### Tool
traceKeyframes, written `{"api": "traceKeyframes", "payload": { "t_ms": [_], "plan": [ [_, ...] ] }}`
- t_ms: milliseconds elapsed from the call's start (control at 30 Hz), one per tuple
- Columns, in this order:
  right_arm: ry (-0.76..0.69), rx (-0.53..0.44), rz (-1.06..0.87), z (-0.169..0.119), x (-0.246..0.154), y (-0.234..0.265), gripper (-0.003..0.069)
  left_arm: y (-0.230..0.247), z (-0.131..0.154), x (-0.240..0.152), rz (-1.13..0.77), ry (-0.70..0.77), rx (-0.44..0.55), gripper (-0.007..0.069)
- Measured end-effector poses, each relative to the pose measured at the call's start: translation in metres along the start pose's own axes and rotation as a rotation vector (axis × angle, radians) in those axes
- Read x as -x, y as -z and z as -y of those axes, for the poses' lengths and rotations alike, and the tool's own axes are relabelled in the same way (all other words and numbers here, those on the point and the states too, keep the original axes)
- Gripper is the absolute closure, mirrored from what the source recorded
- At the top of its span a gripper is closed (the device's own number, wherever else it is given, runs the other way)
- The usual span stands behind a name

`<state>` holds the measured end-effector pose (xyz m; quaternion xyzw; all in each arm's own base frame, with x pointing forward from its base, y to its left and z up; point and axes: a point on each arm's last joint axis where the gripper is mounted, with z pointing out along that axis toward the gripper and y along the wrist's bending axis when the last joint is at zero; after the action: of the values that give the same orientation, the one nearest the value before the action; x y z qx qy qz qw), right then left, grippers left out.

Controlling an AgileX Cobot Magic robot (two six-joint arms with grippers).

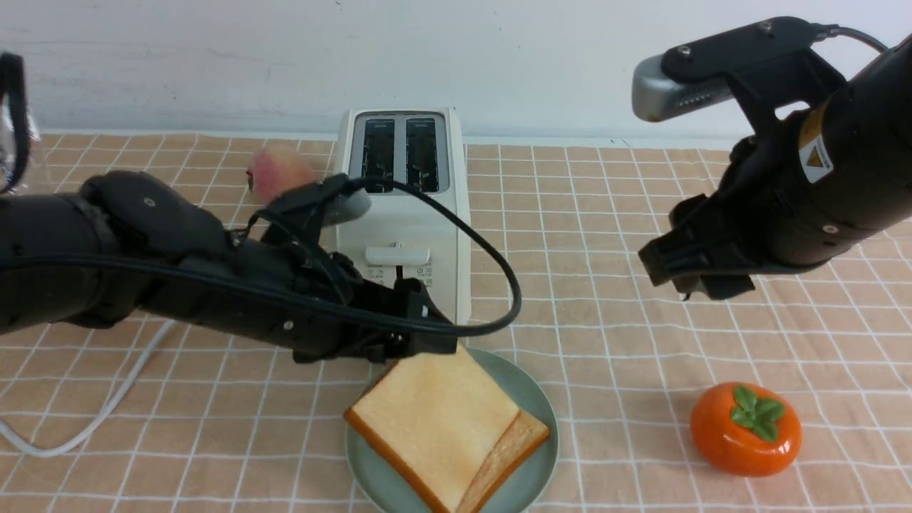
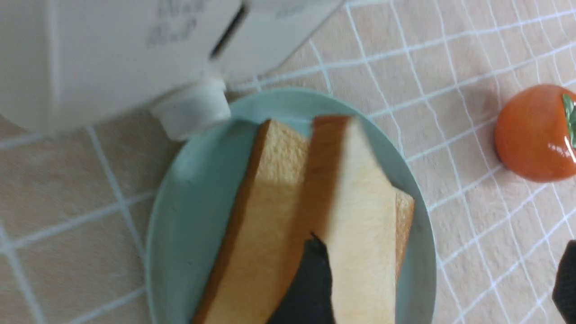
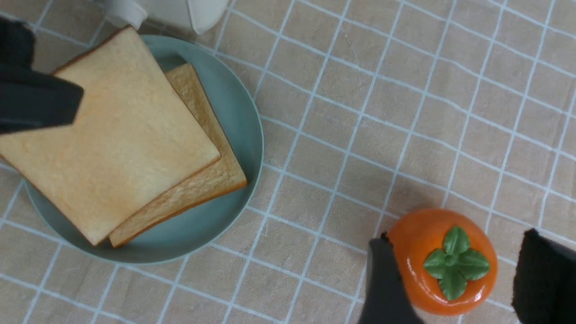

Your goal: Take toasted bread from bread machine on light coffee tablecloth place on plate.

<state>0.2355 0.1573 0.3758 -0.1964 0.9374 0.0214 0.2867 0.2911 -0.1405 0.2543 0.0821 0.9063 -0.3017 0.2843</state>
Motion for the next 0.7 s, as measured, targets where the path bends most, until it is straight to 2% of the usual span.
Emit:
{"api": "traceKeyframes", "payload": {
  "t_ms": [67, 100, 167, 300, 333, 367, 400, 467, 500, 567, 600, 633, 667, 700],
  "plan": [
    [0.0, 0.0, 0.0, 0.0, 0.0, 0.0, 0.0269, 0.008, 0.001, 0.003, 0.036, -0.019, 0.029, -0.0041],
    [0.001, -0.001, -0.001, 0.0, 0.0, 0.0, 0.0269, 0.022, 0.002, 0.008, 0.089, -0.074, 0.086, -0.004],
    [0.003, -0.006, 0.0, 0.001, 0.0, 0.0, 0.0269, 0.035, 0.004, 0.01, 0.119, -0.129, 0.133, -0.0034],
    [0.019, -0.038, 0.007, 0.003, 0.001, 0.0, 0.0271, 0.062, 0.009, 0.004, 0.078, -0.216, 0.202, 0.0023],
    [0.023, -0.055, 0.009, 0.005, 0.001, 0.0, 0.0276, 0.071, 0.01, -0.001, 0.031, -0.226, 0.226, 0.0057],
    [0.01, -0.096, 0.009, 0.009, 0.001, 0.0, 0.0293, 0.082, 0.01, -0.008, -0.047, -0.197, 0.278, 0.0139],
    [0.01, -0.11, 0.01, 0.01, 0.001, 0.001, 0.0295, 0.084, 0.009, -0.009, -0.056, -0.198, 0.293, 0.0139],
    [-0.023, -0.182, 0.02, 0.017, 0.002, 0.002, 0.0331, 0.096, 0.005, -0.017, -0.103, -0.077, 0.374, 0.0258],
    [-0.075, -0.255, 0.045, 0.028, 0.002, 0.004, 0.039, 0.107, 0.001, -0.024, -0.128, 0.009, 0.457, 0.0372],
    [-0.159, -0.323, 0.074, 0.046, -0.003, 0.007, 0.0489, 0.124, 0.0, -0.032, -0.104, 0.08, 0.531, 0.055],
    [-0.177, -0.331, 0.077, 0.049, -0.003, 0.007, 0.051, 0.126, 0.0, -0.033, -0.103, 0.082, 0.537, 0.0563],
    [-0.197, -0.344, 0.086, 0.054, -0.007, 0.007, 0.0543, 0.133, -0.001, -0.037, -0.088, 0.086, 0.554, 0.0606],
    [-0.253, -0.363, 0.1, 0.068, -0.019, 0.008, 0.0627, 0.147, -0.001, -0.045, -0.054, 0.092, 0.586, 0.0639],
    [-0.28, -0.373, 0.108, 0.075, -0.026, 0.009, 0.0658, 0.154, -0.001, -0.05, -0.035, 0.098, 0.597, 0.0639]
  ]
}}
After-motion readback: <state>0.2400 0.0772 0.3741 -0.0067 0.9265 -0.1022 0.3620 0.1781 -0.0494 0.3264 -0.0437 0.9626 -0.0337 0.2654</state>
